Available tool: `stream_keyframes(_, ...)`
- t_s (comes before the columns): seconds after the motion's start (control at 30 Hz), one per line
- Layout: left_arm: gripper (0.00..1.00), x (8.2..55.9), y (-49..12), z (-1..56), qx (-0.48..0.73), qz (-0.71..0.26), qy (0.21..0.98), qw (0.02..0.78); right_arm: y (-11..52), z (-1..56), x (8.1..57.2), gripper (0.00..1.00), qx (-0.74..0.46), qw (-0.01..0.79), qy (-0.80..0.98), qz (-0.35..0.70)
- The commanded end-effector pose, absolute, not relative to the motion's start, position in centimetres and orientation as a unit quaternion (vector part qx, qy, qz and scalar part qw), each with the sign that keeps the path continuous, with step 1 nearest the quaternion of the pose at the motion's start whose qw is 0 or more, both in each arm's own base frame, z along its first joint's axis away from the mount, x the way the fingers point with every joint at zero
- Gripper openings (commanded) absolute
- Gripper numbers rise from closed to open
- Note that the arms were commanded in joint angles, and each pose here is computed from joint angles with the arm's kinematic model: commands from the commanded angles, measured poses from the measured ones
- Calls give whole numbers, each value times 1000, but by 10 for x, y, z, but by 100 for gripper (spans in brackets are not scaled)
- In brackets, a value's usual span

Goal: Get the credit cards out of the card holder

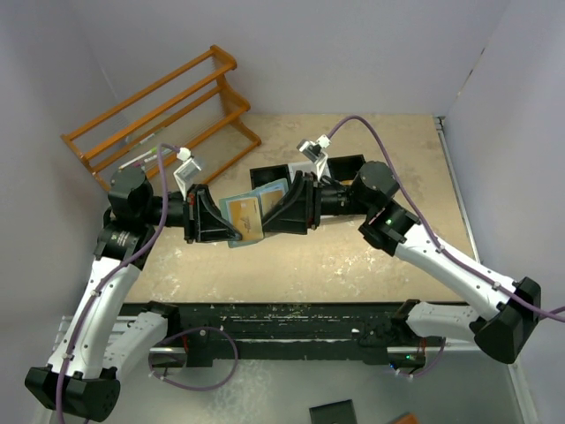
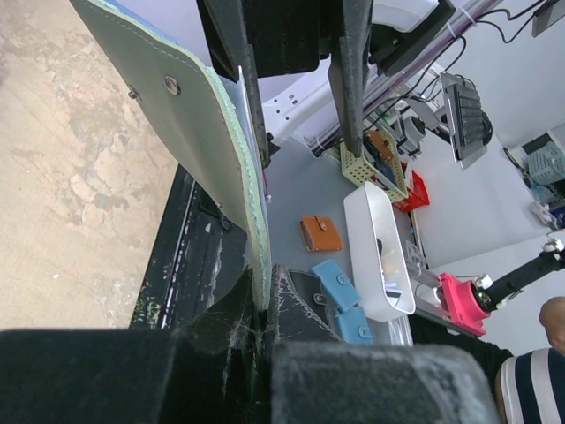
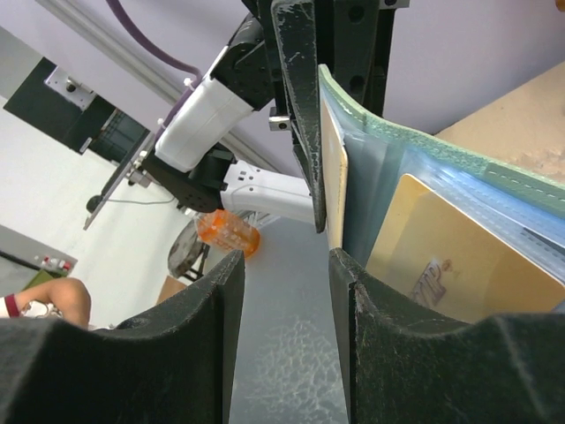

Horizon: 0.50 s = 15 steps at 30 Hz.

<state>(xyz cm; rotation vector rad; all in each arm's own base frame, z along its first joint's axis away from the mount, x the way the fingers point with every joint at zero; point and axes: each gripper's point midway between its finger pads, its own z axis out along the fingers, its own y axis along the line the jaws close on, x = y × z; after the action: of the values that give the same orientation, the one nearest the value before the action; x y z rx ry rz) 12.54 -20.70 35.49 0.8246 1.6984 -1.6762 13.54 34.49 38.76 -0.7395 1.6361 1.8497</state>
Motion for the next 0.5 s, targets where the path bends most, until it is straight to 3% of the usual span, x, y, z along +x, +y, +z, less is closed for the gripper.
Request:
stream_keyframes(0.0,0,117,-205,380,360,-623,605,342,344,396,135,45,-284,297,593,692)
stream_keyframes(0.2,0,112,-204,384,366,-625,600,339,346,387,137,45,-285,293,602,686)
stream_keyframes(0.47,0,116,-205,383,361,-625,603,340,350,398,131,36,-287,293,583,702)
